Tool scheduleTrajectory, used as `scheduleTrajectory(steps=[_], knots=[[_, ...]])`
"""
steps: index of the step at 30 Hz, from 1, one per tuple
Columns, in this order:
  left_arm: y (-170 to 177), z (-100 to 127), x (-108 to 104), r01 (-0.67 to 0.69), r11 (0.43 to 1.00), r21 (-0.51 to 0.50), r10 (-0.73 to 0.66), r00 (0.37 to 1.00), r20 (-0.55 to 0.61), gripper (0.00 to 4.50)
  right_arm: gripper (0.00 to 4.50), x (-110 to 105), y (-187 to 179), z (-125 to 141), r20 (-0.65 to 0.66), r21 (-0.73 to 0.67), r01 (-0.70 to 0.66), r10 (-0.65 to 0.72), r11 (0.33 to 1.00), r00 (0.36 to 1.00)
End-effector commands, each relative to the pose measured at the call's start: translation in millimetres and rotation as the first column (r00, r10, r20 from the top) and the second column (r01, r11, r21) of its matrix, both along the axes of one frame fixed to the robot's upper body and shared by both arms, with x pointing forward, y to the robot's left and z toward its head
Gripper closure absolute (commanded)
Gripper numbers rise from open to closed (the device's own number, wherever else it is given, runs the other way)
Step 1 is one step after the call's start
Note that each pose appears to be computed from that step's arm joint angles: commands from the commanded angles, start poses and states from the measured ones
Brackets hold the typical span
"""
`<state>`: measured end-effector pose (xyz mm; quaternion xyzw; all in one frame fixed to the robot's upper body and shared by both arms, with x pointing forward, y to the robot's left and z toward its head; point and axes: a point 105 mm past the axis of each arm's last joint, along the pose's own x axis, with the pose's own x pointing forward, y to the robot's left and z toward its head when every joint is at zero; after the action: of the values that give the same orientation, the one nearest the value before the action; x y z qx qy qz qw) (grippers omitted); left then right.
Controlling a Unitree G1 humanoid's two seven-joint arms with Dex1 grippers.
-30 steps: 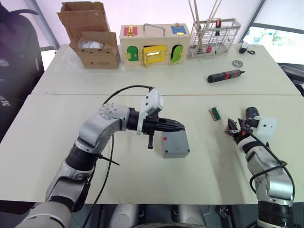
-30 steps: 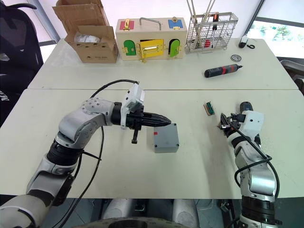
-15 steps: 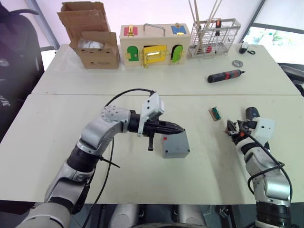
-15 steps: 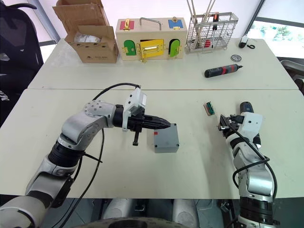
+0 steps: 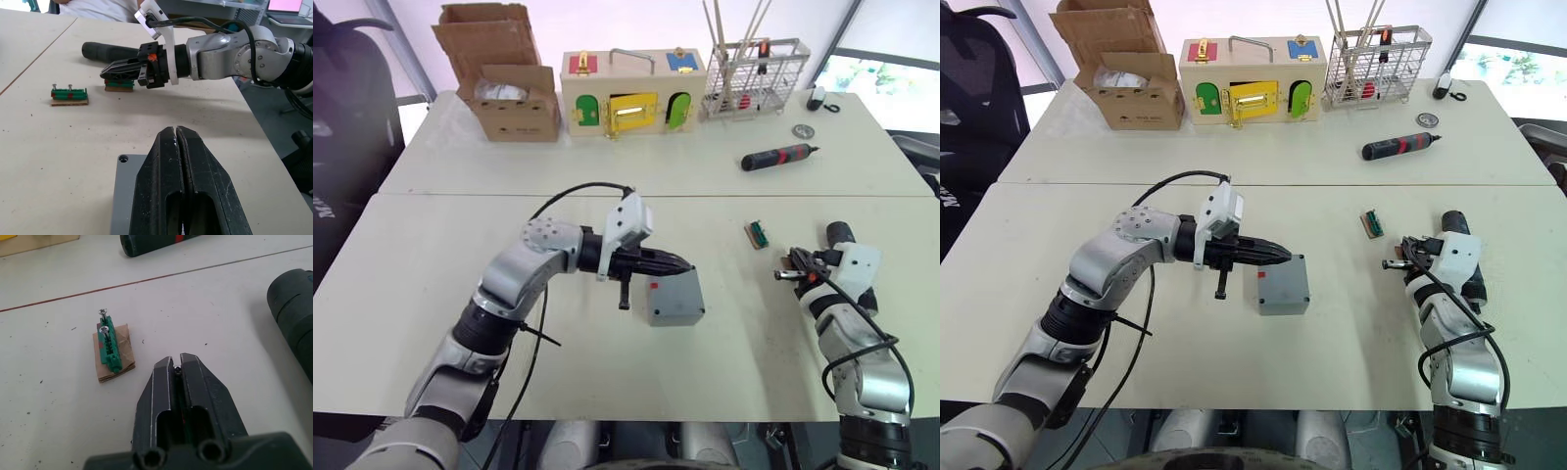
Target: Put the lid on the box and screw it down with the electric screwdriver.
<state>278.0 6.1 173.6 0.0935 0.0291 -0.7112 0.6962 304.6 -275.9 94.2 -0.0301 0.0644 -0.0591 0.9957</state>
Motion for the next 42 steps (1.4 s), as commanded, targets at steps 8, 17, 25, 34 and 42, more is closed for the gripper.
scheduleTrajectory(steps=[8,17,25,34,42], knots=[[-2.9,6.2,-2.6,0.017,1.0,-0.013,-0.016,0.999,0.041,4.5,4.47,-1.1,-2.7,14.6,0.051,-0.004,0.017,-0.017,1.0,0.999],[-3.0,5.5,-2.7,0.019,1.0,-0.012,-0.019,0.999,0.042,4.5,4.47,-1.3,2.5,49.1,0.137,-0.017,0.016,-0.013,1.0,0.99],[2.8,7.2,5.5,-0.01,1.0,-0.001,0.01,0.998,0.061,4.5,4.47,-4.7,11.8,87.4,0.212,-0.052,-0.037,0.047,0.998,0.976],[49.7,-3.9,25.7,-0.111,0.985,0.131,0.097,0.99,0.102,4.5,4.47,-29.6,122.4,109.2,0.163,-0.049,-0.613,0.612,0.789,0.774],[57.7,-3.4,21.5,-0.135,0.982,0.133,0.123,0.988,0.094,4.5,4.47,-40.3,161.3,87.8,0.085,0.032,-0.737,0.733,0.675,0.675]])
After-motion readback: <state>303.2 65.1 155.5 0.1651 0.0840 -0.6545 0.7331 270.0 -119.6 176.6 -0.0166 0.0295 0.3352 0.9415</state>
